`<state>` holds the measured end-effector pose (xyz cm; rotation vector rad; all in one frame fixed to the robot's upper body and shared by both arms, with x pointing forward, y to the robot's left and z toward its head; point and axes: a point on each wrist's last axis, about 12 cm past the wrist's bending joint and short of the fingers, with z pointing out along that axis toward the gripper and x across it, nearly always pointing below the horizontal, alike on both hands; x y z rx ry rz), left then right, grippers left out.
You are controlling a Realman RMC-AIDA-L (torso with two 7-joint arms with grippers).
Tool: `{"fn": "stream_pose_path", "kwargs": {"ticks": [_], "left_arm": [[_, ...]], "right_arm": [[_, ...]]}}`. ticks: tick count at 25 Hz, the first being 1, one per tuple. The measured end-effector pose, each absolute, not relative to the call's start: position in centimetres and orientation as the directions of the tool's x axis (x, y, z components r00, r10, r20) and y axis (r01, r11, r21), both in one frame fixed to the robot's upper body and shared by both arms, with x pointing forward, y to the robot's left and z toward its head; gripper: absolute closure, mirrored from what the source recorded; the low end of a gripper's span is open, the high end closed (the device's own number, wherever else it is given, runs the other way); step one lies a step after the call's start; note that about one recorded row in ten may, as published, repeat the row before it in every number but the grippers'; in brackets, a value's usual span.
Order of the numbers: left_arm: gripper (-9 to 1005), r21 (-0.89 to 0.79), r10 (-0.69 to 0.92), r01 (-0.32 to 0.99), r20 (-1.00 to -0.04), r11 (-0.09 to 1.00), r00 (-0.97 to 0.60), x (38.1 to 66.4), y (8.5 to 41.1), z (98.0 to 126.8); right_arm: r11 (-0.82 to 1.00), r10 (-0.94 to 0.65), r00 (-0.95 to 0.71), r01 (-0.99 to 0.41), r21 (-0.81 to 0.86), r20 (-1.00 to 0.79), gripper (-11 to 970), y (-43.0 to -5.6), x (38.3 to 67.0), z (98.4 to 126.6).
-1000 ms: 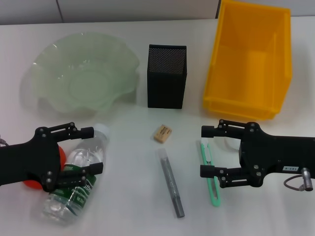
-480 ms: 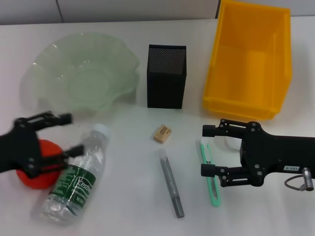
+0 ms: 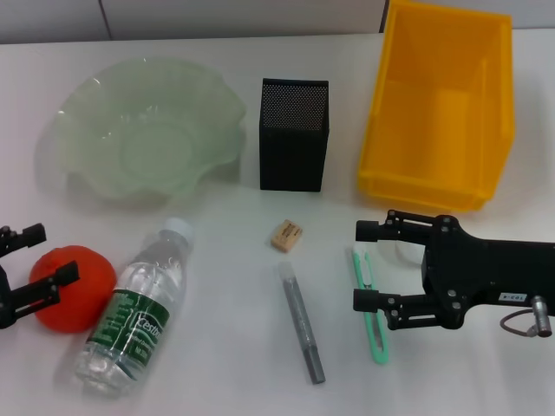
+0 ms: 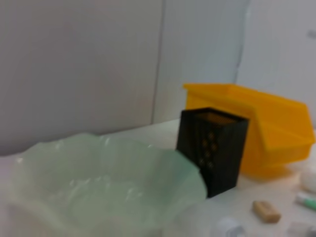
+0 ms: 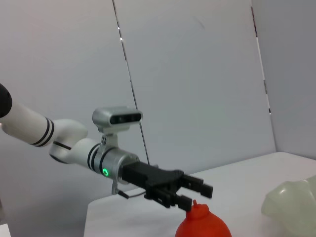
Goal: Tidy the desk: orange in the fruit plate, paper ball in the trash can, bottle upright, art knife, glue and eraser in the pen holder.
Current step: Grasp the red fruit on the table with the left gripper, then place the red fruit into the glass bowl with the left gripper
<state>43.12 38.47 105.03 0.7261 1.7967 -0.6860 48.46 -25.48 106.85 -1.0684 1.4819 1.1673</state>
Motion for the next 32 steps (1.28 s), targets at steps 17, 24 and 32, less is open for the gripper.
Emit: {"fn": "stream_pose_path", "kwargs": {"ticks": [17,24,32], "left_arm": [[476,-0.103,0.252,0.745,-0.903,0.659,-0.348,43.7,38.3,103.6],[662,-0.055,0.194,0.744,-0.950,0.666,-0.243,44.6,39.0,106.2],[783,-0.038,0.086,0.746,-0.988,0.665,-0.126,50.8,36.8,110.1]], "right_arm": [[0.173,-0.083,-0.186,-0.970,0.170,-0.979,124,-25.6,48.4,106.8],[0.175,-0.081,-0.186,-0.970,0.169,-0.979,122,-25.7,48.4,106.8],[0.178,-0.078,-0.183,-0.970,0.167,-0.980,123,-25.7,48.4,106.9]]}}
